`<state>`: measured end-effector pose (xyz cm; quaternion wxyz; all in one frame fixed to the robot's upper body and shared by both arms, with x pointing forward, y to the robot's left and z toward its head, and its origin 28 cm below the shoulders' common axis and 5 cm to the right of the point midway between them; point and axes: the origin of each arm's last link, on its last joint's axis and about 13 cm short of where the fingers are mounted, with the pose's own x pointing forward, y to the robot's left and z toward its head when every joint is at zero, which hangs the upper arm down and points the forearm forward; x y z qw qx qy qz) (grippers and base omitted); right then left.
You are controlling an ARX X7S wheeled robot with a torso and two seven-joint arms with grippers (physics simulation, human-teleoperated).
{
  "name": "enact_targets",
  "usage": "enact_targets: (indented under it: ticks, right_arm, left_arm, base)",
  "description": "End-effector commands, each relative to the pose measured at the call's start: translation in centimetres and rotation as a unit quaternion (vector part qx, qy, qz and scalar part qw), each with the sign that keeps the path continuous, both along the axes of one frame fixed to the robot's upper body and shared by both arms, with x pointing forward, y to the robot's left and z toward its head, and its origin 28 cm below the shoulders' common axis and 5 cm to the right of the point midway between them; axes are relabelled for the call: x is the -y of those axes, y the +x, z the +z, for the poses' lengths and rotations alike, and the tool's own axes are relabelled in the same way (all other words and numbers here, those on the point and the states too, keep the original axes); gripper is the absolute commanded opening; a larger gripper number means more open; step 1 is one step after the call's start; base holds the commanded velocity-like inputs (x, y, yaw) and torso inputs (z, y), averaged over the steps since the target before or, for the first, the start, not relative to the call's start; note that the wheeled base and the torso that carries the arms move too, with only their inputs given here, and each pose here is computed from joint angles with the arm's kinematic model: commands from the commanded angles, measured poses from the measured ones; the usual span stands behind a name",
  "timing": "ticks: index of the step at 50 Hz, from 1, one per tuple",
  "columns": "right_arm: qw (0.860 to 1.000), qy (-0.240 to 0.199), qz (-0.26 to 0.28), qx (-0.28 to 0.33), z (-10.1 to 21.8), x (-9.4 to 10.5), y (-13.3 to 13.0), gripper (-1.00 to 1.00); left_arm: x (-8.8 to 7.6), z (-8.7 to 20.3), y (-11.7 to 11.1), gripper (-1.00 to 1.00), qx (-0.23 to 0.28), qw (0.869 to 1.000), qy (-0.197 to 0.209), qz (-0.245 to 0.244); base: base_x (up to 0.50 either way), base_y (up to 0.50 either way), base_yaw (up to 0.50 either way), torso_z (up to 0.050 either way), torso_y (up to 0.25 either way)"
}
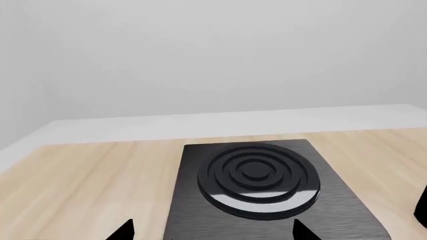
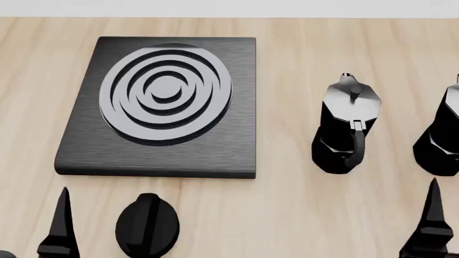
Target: Put the right moka pot on the stove.
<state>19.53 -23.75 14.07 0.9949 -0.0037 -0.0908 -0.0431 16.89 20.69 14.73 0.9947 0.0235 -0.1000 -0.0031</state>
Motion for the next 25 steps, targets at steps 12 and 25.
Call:
enact_targets:
  ticks: [12, 25]
  right_arm:
    - [0.999, 0.025, -0.015, -0.016, 1.8, 2.4, 1.8, 1.0]
    - [0.999, 0.02, -0.028, -0.022, 1.4, 3.2, 2.5, 1.0]
  left_arm:
    - [-0.1, 0.1, 0.1, 1.0, -0.006, 1.0, -0.008, -0.007]
    - [-0.1, 0.1, 0.0, 1.0, -0.006, 1.0, -0.011, -0.006]
  base:
    - [0.0, 0.0, 0.0, 0.0, 0.0]
    - [0.0, 0.0, 0.0, 0.0, 0.0]
